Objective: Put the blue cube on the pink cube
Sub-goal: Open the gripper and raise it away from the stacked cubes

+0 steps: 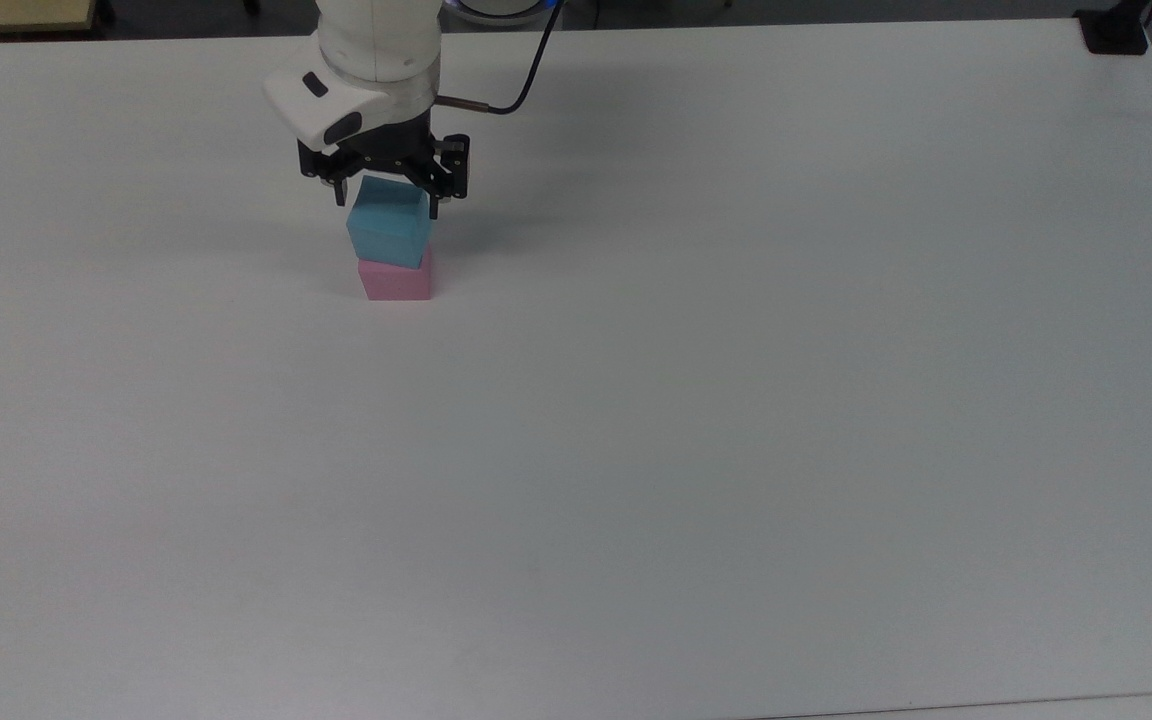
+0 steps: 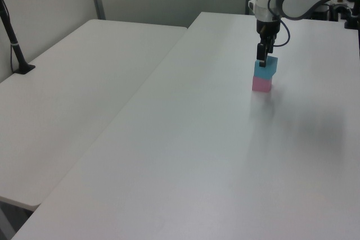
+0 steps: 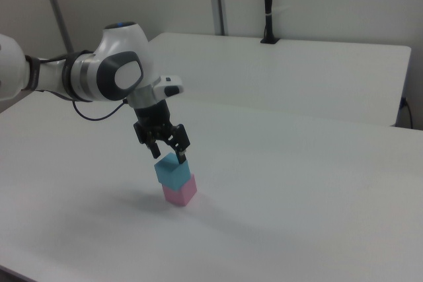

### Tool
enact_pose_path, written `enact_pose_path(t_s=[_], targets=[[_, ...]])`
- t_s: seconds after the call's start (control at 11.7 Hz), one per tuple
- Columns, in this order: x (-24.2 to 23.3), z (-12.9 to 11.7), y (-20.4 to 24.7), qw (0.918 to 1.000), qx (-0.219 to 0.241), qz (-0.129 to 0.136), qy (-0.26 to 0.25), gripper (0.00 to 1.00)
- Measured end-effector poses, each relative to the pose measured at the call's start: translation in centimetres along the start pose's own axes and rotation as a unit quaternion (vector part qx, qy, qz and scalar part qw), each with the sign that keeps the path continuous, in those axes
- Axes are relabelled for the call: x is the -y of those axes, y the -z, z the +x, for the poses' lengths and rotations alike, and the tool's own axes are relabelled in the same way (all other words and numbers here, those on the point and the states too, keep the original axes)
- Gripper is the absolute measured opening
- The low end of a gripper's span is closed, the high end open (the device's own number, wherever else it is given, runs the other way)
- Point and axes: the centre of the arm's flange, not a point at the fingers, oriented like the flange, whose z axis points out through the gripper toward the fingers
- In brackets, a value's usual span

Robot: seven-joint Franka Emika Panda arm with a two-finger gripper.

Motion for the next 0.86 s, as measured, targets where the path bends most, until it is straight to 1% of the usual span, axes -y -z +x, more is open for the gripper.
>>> enact_pose_path(t_s=[0.09,0.17,0.26,0.34,0.51,0.6,0.69,0.86], targets=[[-0.2,0.2,0.9,1.0000,-0.008,0.000,-0.002,0.91],[-0.7,0.4,2.6,1.0000,-0.005,-0.002,-0.007,0.92],[-1.6,0.5,5.3,0.9999,0.003,-0.005,-0.015,0.92],[-2.4,0.3,8.8,0.9996,0.013,0.000,-0.027,0.92],[-3.9,-1.4,16.3,0.9978,0.028,0.033,-0.051,0.92],[-4.6,-2.7,19.2,0.9966,0.034,0.048,-0.058,0.94],[-4.8,-3.6,20.9,0.9960,0.033,0.057,-0.060,0.96],[-4.9,-4.1,21.6,0.9959,0.028,0.062,-0.061,1.00]])
